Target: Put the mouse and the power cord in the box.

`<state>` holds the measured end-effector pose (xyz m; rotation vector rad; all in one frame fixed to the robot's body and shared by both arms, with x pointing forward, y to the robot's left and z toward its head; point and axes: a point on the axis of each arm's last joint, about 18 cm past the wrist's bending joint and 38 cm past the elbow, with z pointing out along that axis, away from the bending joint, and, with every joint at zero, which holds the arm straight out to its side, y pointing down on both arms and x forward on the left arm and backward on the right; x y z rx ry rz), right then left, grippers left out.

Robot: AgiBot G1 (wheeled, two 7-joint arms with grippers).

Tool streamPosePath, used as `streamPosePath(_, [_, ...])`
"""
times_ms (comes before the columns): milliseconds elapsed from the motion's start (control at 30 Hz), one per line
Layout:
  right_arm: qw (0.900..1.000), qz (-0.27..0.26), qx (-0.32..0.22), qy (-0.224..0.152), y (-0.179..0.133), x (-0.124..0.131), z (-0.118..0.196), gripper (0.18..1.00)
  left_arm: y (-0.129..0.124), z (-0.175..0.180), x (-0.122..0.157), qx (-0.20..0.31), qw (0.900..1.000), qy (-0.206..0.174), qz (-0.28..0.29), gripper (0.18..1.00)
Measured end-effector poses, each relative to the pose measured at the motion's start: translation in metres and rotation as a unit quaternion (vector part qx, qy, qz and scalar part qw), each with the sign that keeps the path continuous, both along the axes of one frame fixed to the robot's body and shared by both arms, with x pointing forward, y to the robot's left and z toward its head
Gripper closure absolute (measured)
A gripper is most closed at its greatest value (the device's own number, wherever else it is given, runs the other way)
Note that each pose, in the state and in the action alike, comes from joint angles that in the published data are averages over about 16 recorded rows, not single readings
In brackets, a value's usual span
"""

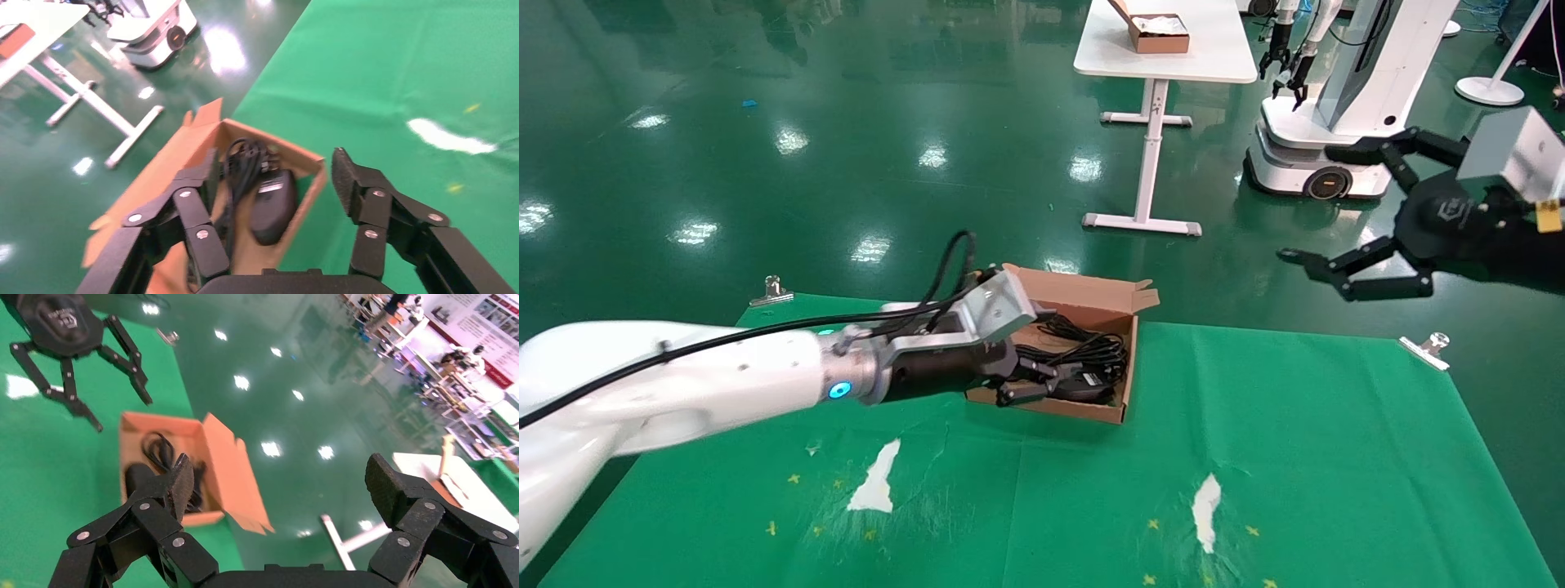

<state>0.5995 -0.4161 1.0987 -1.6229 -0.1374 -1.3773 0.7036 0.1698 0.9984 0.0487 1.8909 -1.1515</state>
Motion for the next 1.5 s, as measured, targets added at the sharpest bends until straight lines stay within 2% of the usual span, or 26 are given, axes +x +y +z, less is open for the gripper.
streamPosePath(367, [0.997,0.064,0.025,0.035,0.025,-0.017,-0.023,0.178,0.036,-0.011,-0.046,-0.081,0.9933,0.052,-0.064,0.372])
streamPosePath(567, [0.992,0.101,0.035,0.060,0.040,-0.030,-0.037,0.178,0.057,-0.013,-0.076,-0.113,0.9861,0.070,-0.100,0.278])
streamPosePath(767, [0.985,0.139,0.044,0.088,0.056,-0.045,-0.051,0.178,0.077,-0.012,-0.109,-0.135,0.9782,0.081,-0.135,0.220])
streamPosePath(1000, [0.973,0.185,0.050,0.126,0.075,-0.067,-0.068,0.178,0.100,-0.010,-0.151,-0.148,0.9691,0.088,-0.177,0.190])
streamPosePath(1267, [0.954,0.237,0.054,0.175,0.096,-0.095,-0.089,0.178,0.120,-0.007,-0.200,-0.144,0.9603,0.092,-0.221,0.184])
streamPosePath(1500, [0.936,0.275,0.054,0.214,0.111,-0.119,-0.103,0.178,0.129,-0.006,-0.226,-0.135,0.9558,0.094,-0.244,0.184])
